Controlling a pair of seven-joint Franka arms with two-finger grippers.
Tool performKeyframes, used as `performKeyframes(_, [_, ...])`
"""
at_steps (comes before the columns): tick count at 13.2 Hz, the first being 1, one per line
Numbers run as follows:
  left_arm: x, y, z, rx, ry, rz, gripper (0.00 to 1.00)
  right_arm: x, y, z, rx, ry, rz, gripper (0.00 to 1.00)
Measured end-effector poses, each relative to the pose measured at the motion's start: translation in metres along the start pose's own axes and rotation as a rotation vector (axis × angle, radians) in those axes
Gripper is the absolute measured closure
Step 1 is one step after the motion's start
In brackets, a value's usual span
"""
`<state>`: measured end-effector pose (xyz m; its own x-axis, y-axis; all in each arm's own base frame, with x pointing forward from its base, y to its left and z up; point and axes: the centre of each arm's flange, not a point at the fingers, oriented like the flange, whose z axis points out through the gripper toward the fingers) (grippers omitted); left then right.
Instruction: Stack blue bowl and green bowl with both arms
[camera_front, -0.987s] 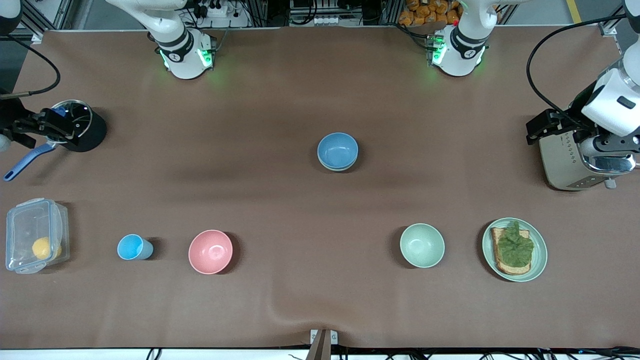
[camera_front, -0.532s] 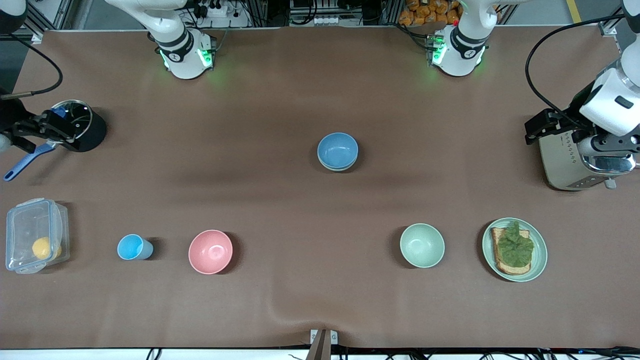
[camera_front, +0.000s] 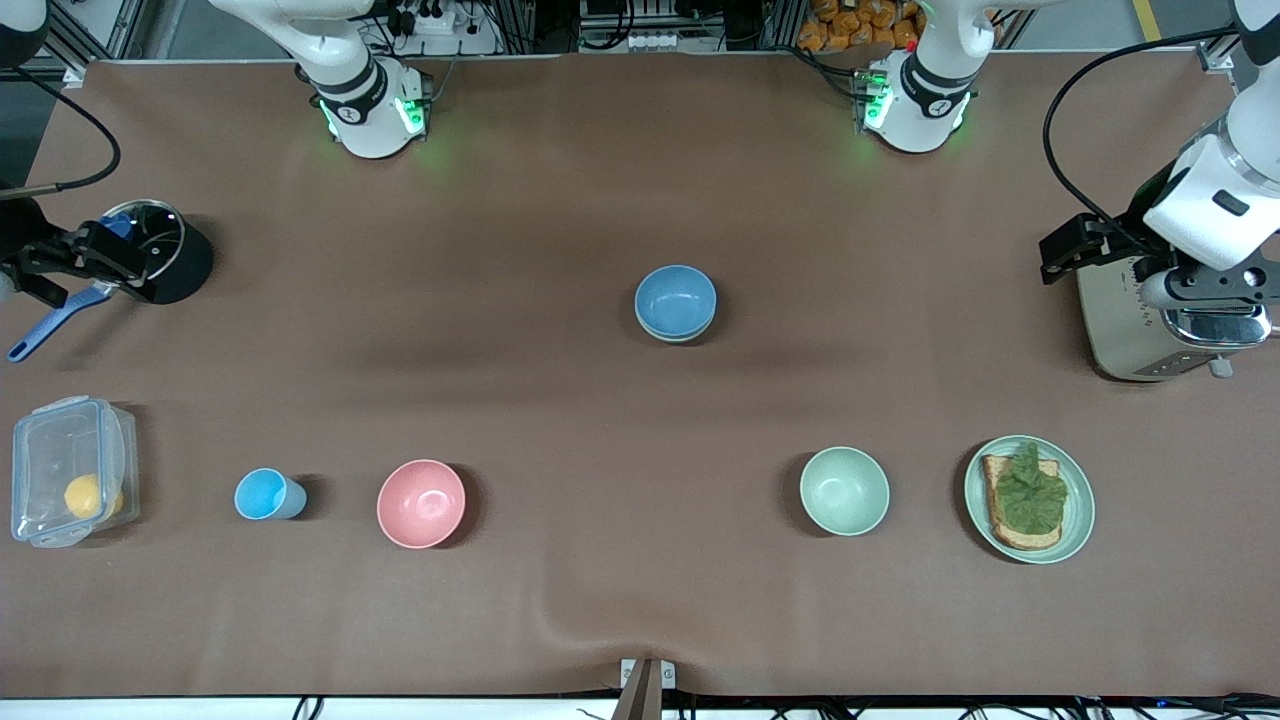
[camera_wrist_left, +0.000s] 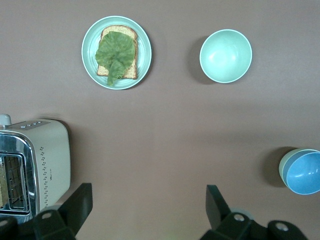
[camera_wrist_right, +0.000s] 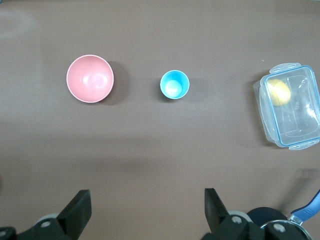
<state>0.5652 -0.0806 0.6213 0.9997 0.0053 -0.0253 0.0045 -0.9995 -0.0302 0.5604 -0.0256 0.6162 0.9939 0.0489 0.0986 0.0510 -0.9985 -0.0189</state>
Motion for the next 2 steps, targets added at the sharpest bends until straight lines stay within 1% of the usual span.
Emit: performKeyframes(2, [0.0,0.0,0.0,0.0,0.0,0.0,0.0,0.0001,0.0,0.0002,0.001,0.0,0.0,0.0])
